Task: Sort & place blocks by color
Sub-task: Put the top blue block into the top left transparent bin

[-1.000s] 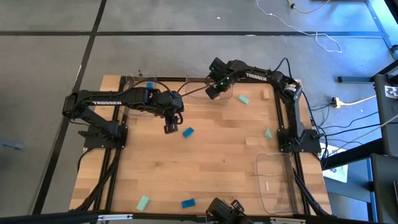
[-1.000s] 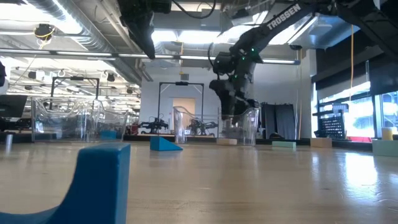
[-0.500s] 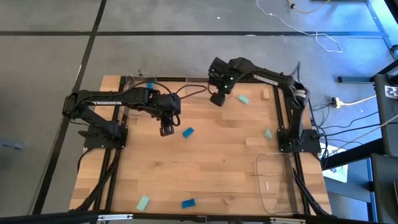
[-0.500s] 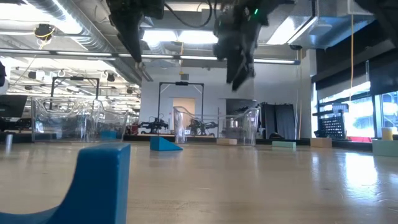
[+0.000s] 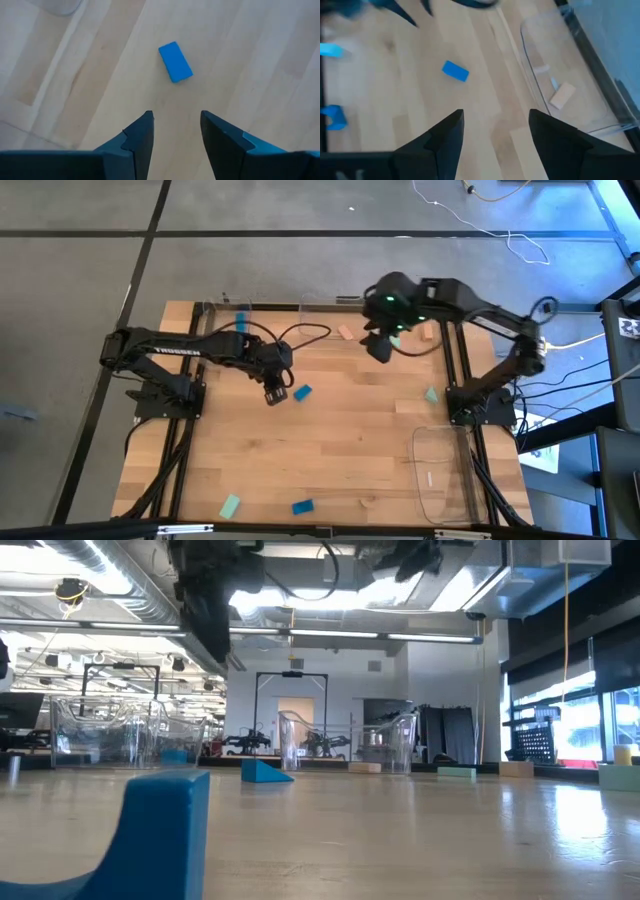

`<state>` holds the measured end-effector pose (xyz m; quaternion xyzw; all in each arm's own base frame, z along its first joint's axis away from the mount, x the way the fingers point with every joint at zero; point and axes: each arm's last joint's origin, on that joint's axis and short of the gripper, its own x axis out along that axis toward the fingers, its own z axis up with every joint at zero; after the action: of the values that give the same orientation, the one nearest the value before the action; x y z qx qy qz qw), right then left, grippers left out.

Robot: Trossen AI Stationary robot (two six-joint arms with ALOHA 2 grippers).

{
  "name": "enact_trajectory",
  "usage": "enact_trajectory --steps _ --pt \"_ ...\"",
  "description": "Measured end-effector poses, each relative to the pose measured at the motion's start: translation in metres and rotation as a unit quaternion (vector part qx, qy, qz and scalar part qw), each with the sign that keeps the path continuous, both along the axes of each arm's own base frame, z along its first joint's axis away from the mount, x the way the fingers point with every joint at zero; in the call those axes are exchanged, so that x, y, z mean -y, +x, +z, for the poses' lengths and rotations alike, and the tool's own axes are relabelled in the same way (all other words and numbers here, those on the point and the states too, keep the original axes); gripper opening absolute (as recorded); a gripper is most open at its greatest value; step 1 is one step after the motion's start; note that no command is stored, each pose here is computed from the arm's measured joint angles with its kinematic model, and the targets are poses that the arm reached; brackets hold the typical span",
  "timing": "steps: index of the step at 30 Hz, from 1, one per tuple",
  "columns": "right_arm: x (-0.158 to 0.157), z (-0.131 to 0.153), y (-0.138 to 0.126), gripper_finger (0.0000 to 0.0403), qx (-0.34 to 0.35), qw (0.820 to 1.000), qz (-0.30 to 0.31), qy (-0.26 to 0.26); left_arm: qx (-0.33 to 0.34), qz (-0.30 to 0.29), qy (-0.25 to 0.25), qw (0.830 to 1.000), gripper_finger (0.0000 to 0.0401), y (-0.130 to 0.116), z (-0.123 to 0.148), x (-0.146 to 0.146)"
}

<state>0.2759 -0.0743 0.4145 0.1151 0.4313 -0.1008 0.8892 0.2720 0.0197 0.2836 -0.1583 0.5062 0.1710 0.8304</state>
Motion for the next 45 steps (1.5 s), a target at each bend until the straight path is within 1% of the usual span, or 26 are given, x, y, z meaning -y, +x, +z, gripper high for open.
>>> enact_trajectory --steps 3,6,9,12,16,19,24,27,33,36,40,45 --pt "-0.011 0.016 -0.017 0.0223 0.031 1.000 -0.001 0.003 0.025 0.062 -0.006 0.998 0.0153 0.005 -0.003 -0.002" --pt "-0.020 0.027 -0.032 0.0223 0.055 0.998 0.004 0.001 0.042 0.132 -0.027 0.990 0.0153 0.011 -0.006 -0.006" --pt "-0.026 0.036 -0.044 0.0223 0.074 0.997 0.013 -0.004 0.053 0.154 -0.038 0.986 0.0153 0.020 -0.012 -0.007" --pt "-0.031 0.041 -0.052 0.0223 0.086 0.996 0.031 -0.016 0.048 0.151 -0.045 0.986 0.0153 0.031 -0.024 -0.007" --pt "-0.039 0.046 -0.059 0.0223 0.095 0.992 0.069 -0.040 -0.003 0.149 -0.050 0.988 0.0153 0.041 -0.049 -0.007" --pt "-0.044 0.047 -0.060 0.0223 0.096 0.990 0.089 -0.048 -0.024 0.149 -0.047 0.987 0.0153 0.048 -0.064 -0.007" --pt "-0.051 0.047 -0.059 0.0223 0.097 0.988 0.109 -0.049 -0.055 0.123 -0.037 0.990 0.0153 0.056 -0.083 -0.005" --pt "-0.054 0.047 -0.059 0.0223 0.098 0.987 0.114 -0.047 -0.061 0.112 -0.044 0.991 0.0153 0.062 -0.093 -0.001" --pt "-0.055 0.048 -0.058 0.0223 0.103 0.987 0.114 -0.044 -0.040 0.085 -0.046 0.994 0.0153 0.072 -0.101 0.008" --pt "-0.055 0.048 -0.058 0.0223 0.103 0.988 0.109 -0.039 -0.042 0.084 -0.032 0.995 0.0153 0.072 -0.101 0.010" --pt "-0.055 0.048 -0.058 0.0223 0.103 0.988 0.108 -0.038 -0.042 0.088 -0.001 0.995 0.0153 0.071 -0.101 0.013" --pt "-0.055 0.048 -0.058 0.0223 0.103 0.988 0.108 -0.039 -0.044 0.087 0.007 0.995 0.0153 0.073 -0.104 0.015"
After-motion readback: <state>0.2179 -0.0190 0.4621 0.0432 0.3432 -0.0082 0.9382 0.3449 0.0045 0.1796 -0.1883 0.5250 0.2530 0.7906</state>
